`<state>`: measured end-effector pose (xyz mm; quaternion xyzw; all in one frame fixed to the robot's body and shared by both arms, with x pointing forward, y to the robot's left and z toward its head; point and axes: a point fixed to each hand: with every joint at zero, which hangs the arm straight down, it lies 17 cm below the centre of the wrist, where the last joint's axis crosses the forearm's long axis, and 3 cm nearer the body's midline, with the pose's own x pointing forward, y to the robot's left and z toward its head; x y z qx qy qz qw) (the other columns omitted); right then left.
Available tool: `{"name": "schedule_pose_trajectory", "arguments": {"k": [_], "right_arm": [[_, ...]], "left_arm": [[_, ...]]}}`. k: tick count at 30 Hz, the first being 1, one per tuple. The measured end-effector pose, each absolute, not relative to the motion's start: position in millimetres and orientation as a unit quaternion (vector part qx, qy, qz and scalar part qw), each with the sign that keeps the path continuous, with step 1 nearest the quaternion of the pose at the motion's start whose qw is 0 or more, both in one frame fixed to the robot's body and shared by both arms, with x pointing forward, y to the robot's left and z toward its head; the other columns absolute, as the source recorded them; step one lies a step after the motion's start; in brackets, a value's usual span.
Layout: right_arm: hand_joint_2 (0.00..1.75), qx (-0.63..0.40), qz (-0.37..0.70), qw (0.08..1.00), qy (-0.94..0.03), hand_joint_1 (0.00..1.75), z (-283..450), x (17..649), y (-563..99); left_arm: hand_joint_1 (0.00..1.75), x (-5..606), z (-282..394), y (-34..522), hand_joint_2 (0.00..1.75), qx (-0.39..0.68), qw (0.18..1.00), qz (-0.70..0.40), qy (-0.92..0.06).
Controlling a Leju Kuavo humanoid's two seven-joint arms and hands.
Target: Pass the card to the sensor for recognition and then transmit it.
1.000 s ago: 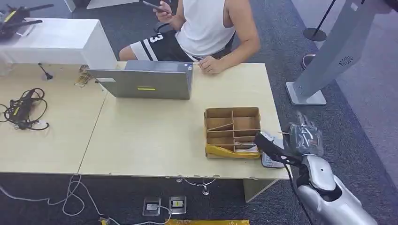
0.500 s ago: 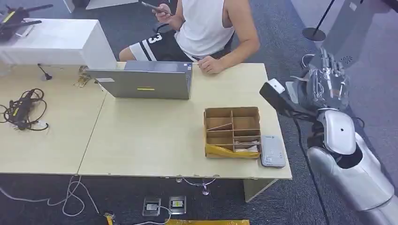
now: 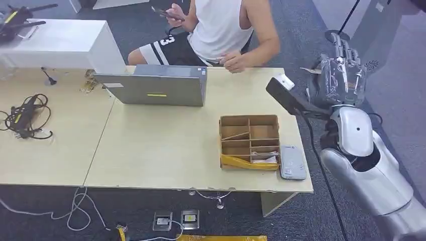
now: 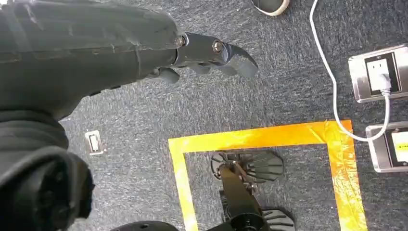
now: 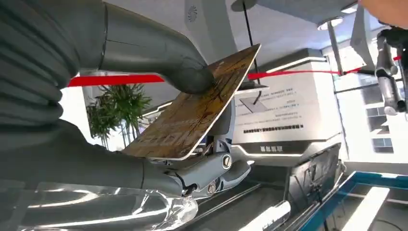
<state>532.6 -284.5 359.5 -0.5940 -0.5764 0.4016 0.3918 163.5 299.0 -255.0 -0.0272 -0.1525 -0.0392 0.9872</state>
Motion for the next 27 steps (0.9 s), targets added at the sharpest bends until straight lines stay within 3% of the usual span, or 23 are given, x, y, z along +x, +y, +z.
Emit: {"name": "schedule_pose_trajectory", "arguments": {"k": [7, 16, 20, 27], "right_arm": [[1.75, -0.579, 0.424, 0.364, -0.594, 1.75, 369, 538, -256], [1.75, -0.519, 0.481, 0.302, -0.638, 1.75, 353, 574, -132], [1.75, -0.556, 0.541, 0.254, -0.577, 1.75, 325, 591, -105], [1.75, -0.558, 0.600, 0.246, -0.518, 1.75, 260, 602, -80]], "left_arm": [[0.00, 164, -255, 294, 0.00, -0.025, 0.987, -0.066, -0.145], [0.00, 185, -250, 277, 0.00, -0.015, 0.980, -0.150, -0.131], [0.00, 180, -251, 277, 0.00, -0.002, 0.977, -0.186, -0.105], [0.00, 193, -246, 274, 0.00, 0.009, 0.970, -0.221, -0.102]]}}
